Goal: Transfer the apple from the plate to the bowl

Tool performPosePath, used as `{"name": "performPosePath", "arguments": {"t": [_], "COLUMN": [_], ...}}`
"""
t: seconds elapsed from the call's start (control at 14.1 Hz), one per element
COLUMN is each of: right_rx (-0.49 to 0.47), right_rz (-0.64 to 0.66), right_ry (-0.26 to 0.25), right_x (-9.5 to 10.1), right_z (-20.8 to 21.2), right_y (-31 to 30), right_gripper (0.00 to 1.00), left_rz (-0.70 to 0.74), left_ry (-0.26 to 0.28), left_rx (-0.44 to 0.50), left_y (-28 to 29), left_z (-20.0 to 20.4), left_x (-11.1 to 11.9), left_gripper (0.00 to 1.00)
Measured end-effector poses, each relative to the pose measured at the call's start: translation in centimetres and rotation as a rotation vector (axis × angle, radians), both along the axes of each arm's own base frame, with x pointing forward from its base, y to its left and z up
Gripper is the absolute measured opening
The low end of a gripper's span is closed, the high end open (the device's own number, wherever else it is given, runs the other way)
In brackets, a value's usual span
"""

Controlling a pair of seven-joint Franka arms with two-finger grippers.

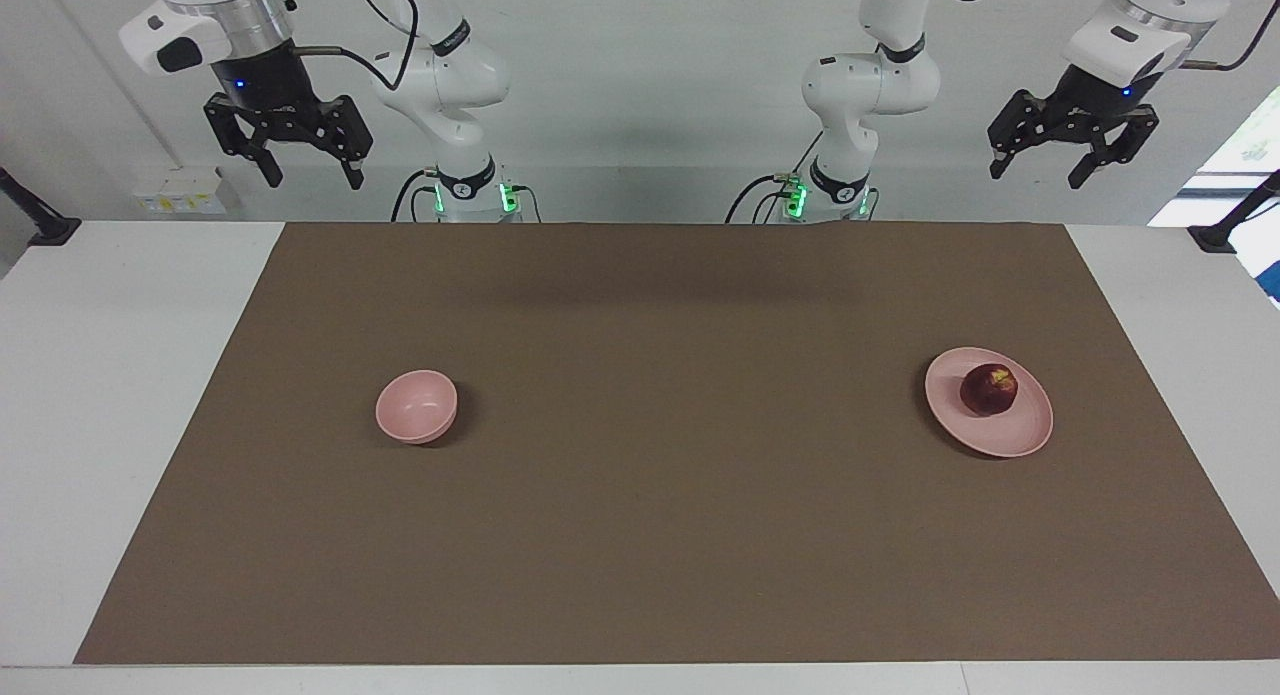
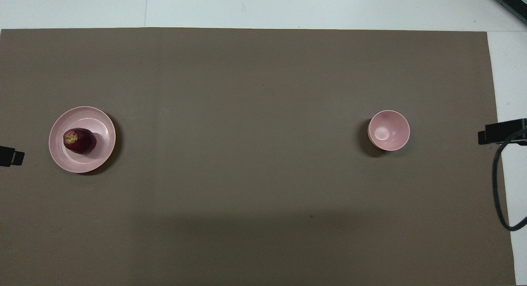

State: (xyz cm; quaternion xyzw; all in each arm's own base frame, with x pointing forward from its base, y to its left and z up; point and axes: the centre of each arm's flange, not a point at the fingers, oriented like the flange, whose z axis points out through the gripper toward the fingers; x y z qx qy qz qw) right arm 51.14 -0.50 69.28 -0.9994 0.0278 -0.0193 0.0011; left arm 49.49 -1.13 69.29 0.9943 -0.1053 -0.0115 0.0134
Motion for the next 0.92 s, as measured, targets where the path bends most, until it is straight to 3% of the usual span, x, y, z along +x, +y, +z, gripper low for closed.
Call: {"name": "performPosePath", "arguments": {"t": [0.64, 0.92], "right_rx": [0.000, 0.000], "right_rz": [0.000, 0.000], "right_ry": [0.000, 0.000], "right_x": [0.0, 0.0], "right_z": [0.0, 0.0], "right_y": [0.0, 0.0], "right_gripper": [1.00, 1.00], "left_rz": [-0.028, -0.026], "left_ry": [-0.002, -0.067], "left_rx": [0.001, -0.002], "left_y": [-1.4, -1.5], "left_z": [0.0, -1.3], "left_x": [0.0, 1.4], "left_gripper": [1.00, 1.00]}}
